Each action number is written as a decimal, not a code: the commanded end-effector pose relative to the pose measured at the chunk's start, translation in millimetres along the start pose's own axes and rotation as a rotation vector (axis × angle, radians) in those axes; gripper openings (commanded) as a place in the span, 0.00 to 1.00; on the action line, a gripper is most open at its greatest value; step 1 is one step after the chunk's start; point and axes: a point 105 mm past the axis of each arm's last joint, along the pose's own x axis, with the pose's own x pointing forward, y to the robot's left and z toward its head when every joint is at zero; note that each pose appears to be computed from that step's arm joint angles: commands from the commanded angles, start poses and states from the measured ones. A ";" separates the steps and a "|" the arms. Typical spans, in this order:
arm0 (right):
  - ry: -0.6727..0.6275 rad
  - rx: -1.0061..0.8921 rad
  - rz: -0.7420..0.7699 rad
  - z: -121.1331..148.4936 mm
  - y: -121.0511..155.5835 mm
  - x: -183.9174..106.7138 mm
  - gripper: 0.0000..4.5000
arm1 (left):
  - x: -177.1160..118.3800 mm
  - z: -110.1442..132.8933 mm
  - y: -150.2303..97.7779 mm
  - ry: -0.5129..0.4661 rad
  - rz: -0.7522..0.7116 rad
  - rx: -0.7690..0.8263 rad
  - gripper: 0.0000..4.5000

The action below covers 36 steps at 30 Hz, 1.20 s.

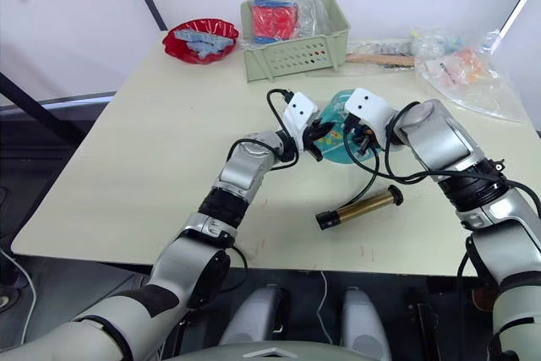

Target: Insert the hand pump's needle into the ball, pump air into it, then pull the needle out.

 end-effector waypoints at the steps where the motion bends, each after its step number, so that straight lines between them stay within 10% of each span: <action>1: 0.056 0.011 0.052 -12.7 11.4 20.1 0.07 | 5.2 -14.2 -16.1 0.045 -0.054 -0.043 0.00; 36: 0.242 0.144 0.075 -75.0 44.7 91.1 0.07 | 1.1 -21.3 -6.1 0.069 -0.019 -0.077 0.00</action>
